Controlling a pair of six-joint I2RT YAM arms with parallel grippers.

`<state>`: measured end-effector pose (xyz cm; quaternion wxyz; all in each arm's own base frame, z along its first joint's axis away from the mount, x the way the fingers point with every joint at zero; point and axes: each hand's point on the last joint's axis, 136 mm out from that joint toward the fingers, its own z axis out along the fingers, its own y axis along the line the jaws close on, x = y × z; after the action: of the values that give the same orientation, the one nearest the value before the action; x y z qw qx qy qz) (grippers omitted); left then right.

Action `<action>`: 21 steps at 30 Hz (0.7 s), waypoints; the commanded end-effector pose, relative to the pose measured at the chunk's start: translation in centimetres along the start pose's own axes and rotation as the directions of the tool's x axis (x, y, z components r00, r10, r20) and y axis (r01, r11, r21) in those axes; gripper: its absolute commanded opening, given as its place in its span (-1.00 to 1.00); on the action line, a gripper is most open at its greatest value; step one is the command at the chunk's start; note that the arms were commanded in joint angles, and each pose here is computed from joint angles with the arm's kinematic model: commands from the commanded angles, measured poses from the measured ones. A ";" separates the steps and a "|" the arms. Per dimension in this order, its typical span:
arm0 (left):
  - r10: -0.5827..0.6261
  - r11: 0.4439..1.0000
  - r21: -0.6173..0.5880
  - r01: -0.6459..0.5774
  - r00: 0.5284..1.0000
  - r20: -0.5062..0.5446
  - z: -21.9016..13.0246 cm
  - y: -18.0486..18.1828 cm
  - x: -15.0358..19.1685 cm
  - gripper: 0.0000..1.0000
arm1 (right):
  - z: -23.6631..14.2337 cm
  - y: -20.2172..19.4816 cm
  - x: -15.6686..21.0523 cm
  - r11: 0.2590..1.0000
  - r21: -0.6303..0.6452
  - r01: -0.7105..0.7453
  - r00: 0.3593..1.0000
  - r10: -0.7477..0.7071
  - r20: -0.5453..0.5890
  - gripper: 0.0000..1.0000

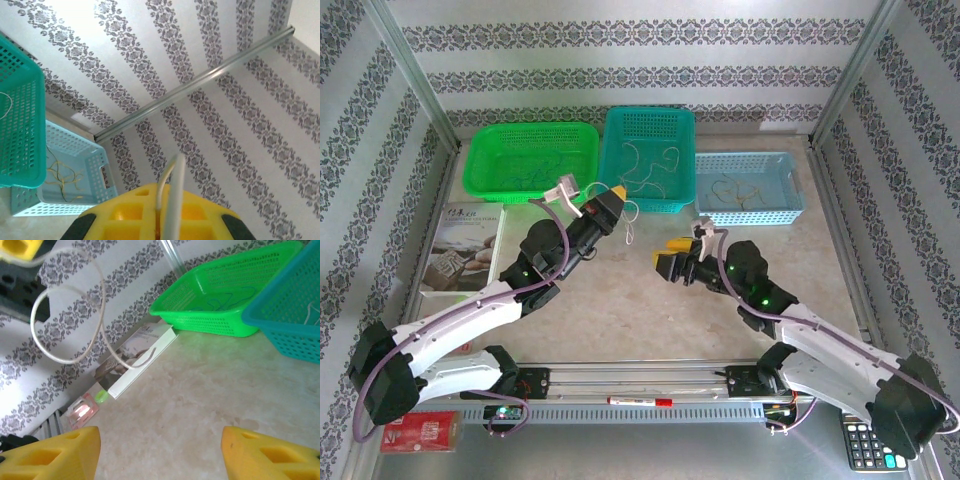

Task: Untangle the cables

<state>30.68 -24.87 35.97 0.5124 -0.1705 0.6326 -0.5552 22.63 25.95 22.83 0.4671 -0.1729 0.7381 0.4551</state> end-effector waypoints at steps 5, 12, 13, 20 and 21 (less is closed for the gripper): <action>-0.157 0.987 0.058 0.151 0.980 0.121 -0.3 -2.7 -3.5 -1.00 | 2.2 2.2 -1.9 0.991 0.000 0.132 0.989 -0.132 0.063 0.30; -0.202 0.979 0.052 0.196 0.970 0.135 -0.2 -2.3 -3.7 -1.00 | 4.4 3.6 -2.7 0.987 -0.033 0.156 0.985 -0.152 0.083 0.30; -0.210 0.977 0.054 0.204 0.968 0.136 -0.2 -2.3 -3.7 -1.00 | 4.7 3.7 -2.8 0.987 -0.036 0.159 0.984 -0.155 0.086 0.30; -0.234 0.972 0.055 0.229 0.964 0.126 0.1 -2.3 -3.4 -1.00 | 6.4 4.1 -3.8 0.986 -0.039 0.165 0.980 -0.159 0.123 0.29; -0.235 0.972 0.053 0.230 0.964 0.123 0.2 -2.2 -3.3 -1.00 | 6.7 4.2 -4.0 0.985 -0.042 0.165 0.979 -0.158 0.128 0.28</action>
<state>31.39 -23.57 37.14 0.4891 -0.2521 0.5959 -0.5850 24.83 32.28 24.53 0.5076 -0.2190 0.7110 0.4346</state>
